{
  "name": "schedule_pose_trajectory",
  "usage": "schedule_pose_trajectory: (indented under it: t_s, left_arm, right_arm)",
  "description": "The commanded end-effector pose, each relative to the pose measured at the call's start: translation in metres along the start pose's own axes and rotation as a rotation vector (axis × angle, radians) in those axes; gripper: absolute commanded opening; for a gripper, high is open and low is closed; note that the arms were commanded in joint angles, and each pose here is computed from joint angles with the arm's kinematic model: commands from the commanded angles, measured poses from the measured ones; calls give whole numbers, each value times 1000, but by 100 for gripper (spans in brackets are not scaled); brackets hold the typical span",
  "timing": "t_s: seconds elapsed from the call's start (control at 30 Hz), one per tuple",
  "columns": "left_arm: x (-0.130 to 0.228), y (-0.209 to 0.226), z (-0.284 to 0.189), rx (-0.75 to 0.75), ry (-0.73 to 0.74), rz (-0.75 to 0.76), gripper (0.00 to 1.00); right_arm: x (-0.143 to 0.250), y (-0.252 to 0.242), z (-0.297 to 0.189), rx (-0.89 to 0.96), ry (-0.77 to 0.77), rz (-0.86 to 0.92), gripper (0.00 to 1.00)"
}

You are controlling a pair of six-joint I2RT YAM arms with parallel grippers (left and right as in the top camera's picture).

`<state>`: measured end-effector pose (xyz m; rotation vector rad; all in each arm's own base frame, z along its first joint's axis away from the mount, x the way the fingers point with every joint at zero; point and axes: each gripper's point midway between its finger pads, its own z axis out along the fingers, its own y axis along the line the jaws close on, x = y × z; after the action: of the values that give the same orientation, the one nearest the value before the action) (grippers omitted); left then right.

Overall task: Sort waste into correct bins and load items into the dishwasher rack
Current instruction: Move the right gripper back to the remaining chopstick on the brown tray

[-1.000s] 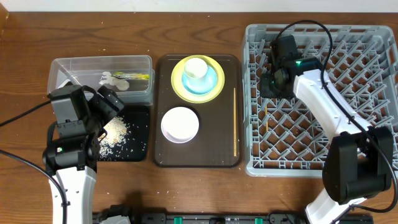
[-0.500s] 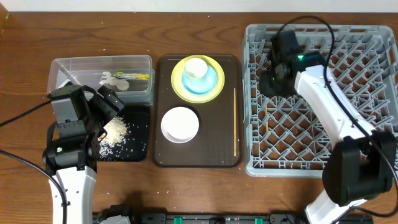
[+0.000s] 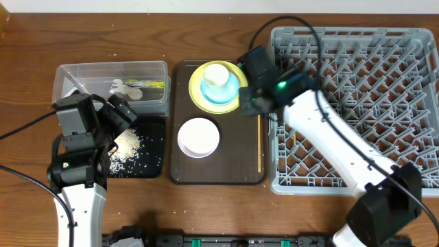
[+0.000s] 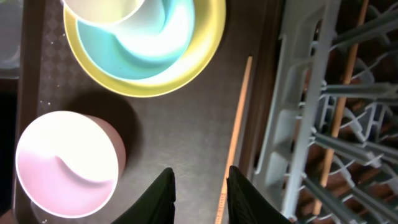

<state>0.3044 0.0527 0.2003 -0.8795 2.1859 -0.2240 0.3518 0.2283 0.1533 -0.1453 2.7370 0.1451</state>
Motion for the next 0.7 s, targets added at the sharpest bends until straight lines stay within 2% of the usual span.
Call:
schedule_pose_trajectory:
  t_s: [0.0,0.1,0.23,0.67]
  left_arm:
    - [-8,-2,-4,2,-20,-1,93]
    - [-8,-2,-4,3,-19,-1,93]
    - [-8,-2,-4,2,-20,-1,93]
    - [-8,-2,-4,2,-20,-1,93]
  right_arm:
    - [2,-3,8,137,-56,30,29]
    - [8,2,15,175,-58,19,35]
    - [16,4,29,194,-25,17,36]
    - [46,-6,91,293,113,-9,34]
